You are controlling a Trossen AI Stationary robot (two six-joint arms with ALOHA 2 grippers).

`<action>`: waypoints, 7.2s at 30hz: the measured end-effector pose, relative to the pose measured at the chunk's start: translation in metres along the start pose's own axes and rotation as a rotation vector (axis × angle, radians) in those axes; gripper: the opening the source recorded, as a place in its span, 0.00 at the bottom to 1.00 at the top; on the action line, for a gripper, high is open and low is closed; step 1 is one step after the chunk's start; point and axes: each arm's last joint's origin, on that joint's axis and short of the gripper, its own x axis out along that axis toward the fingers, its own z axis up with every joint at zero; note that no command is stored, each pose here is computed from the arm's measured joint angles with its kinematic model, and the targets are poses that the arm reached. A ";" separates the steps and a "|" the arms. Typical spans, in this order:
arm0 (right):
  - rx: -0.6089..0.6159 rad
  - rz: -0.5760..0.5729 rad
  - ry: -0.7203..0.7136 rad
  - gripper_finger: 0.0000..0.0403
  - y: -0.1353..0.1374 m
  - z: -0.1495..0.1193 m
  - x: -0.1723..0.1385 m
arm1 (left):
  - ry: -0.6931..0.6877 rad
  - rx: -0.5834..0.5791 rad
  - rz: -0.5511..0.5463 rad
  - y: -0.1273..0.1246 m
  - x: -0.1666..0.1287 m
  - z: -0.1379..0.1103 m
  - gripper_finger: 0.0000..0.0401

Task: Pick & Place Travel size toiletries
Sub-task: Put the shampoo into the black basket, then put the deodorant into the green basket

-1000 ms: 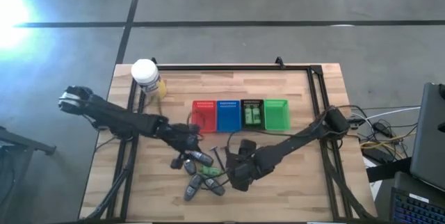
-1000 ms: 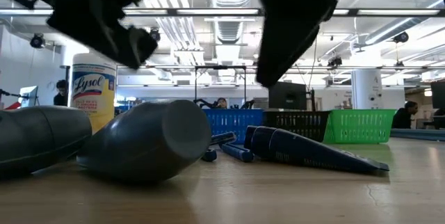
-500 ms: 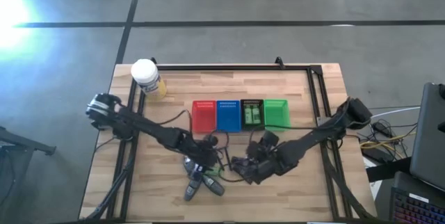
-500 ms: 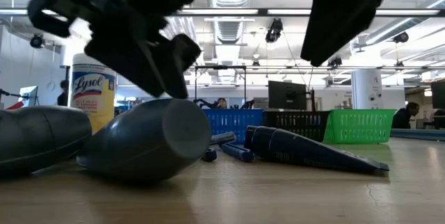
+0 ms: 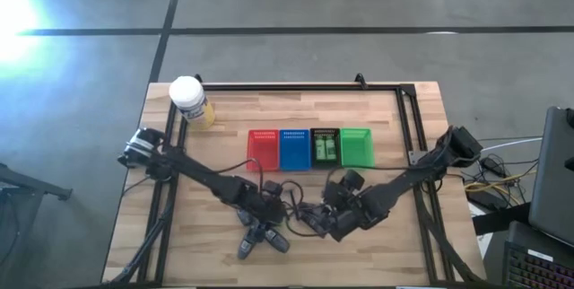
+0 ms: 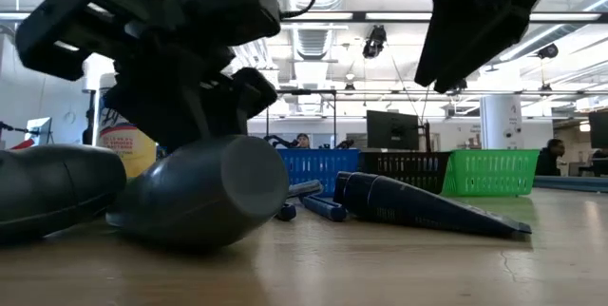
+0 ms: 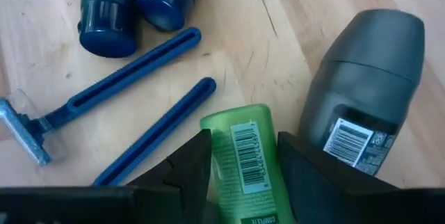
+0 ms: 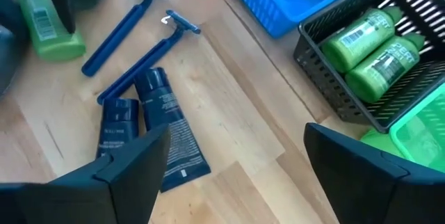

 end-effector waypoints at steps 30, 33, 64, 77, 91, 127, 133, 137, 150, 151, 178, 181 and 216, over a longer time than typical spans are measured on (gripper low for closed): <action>0.029 -0.001 0.004 0.77 -0.001 -0.009 0.006 | 0.245 0.091 0.065 -0.007 -0.008 -0.033 0.73; 0.036 0.002 0.003 0.76 0.000 -0.009 0.006 | 0.246 0.091 0.061 -0.007 -0.007 -0.034 0.67; 0.525 0.413 -0.201 0.75 -0.020 0.063 -0.045 | -0.268 -0.011 0.562 0.004 -0.113 0.017 0.38; 0.675 0.500 -0.240 0.82 -0.029 0.091 -0.038 | -0.352 0.055 0.595 0.007 -0.119 0.030 0.38; 0.723 0.514 -0.183 0.71 -0.022 0.095 -0.021 | -0.340 0.082 0.599 0.009 -0.111 0.037 0.38; 0.656 0.370 -0.060 0.25 -0.034 0.092 -0.001 | -0.304 -0.042 0.580 0.008 -0.109 0.029 0.62; 0.649 0.136 -0.064 0.25 -0.051 0.076 -0.006 | -0.195 -0.093 0.622 0.010 -0.114 0.015 0.73; 0.648 -0.101 -0.094 0.25 -0.069 0.063 -0.005 | -0.129 -0.136 0.628 0.011 -0.116 0.006 0.74; 0.591 -0.399 0.014 0.30 -0.095 0.069 0.069 | 0.051 -0.224 0.502 0.009 -0.112 -0.015 0.73; 0.588 -0.402 0.029 0.31 -0.096 0.070 0.074 | 0.060 -0.228 0.483 0.008 -0.111 -0.016 0.73; 0.349 -0.126 0.078 0.77 -0.039 0.045 0.021 | 0.171 -0.064 0.206 0.011 -0.114 -0.076 0.71; 0.425 -0.110 0.069 0.78 -0.030 0.034 0.015 | 0.163 -0.048 0.214 0.018 -0.104 -0.084 0.71; 0.491 -0.096 0.039 0.82 -0.020 0.022 0.007 | 0.233 -0.061 0.136 0.031 -0.047 -0.099 0.62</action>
